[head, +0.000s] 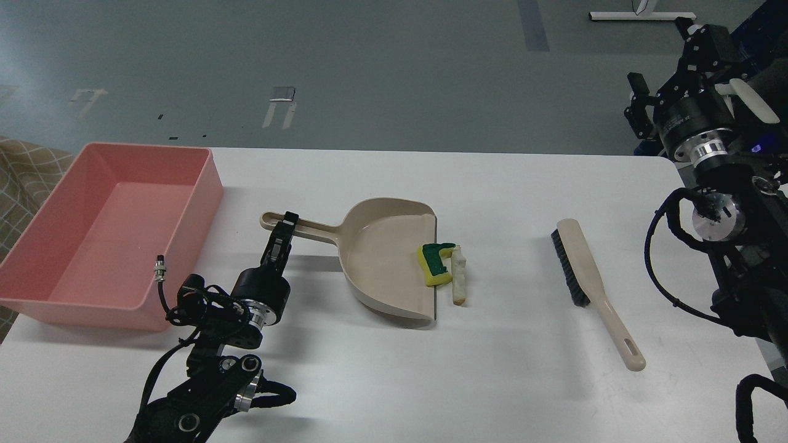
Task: Sweep and dump garbage into bin
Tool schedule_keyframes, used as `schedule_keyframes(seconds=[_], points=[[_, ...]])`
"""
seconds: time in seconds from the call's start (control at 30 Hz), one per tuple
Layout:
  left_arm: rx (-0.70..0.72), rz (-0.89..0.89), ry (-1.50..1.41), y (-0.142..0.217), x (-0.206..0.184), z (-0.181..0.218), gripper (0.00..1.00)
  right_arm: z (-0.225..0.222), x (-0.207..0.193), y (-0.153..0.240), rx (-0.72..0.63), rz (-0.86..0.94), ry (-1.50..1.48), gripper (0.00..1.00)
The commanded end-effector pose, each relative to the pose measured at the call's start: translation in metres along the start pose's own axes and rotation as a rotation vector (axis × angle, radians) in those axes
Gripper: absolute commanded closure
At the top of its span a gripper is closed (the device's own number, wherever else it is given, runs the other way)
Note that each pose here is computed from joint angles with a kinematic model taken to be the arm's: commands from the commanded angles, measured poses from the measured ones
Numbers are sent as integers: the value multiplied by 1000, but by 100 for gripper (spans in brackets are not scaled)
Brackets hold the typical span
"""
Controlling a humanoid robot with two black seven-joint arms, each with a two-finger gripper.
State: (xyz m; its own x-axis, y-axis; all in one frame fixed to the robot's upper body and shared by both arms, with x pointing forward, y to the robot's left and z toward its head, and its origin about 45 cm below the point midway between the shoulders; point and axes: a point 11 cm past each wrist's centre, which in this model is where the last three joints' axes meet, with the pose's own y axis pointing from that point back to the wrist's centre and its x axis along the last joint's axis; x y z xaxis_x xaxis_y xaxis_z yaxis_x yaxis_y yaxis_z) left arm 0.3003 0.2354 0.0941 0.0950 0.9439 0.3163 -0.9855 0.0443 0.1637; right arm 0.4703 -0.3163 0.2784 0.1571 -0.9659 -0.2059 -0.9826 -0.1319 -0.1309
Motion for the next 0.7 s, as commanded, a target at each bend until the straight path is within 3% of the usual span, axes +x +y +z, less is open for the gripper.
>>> schedule_keyframes(seconds=[0.0,0.5,0.67], points=[[13,7,1,0,1,-2,100,0,0,0,0,0,0,0],[9,34,5,-1,4,1,100,-5,5,-2,-5,34,20,0],[4,33,4,-2,5,3,100,-12,11,4,-53,-15,155,1]])
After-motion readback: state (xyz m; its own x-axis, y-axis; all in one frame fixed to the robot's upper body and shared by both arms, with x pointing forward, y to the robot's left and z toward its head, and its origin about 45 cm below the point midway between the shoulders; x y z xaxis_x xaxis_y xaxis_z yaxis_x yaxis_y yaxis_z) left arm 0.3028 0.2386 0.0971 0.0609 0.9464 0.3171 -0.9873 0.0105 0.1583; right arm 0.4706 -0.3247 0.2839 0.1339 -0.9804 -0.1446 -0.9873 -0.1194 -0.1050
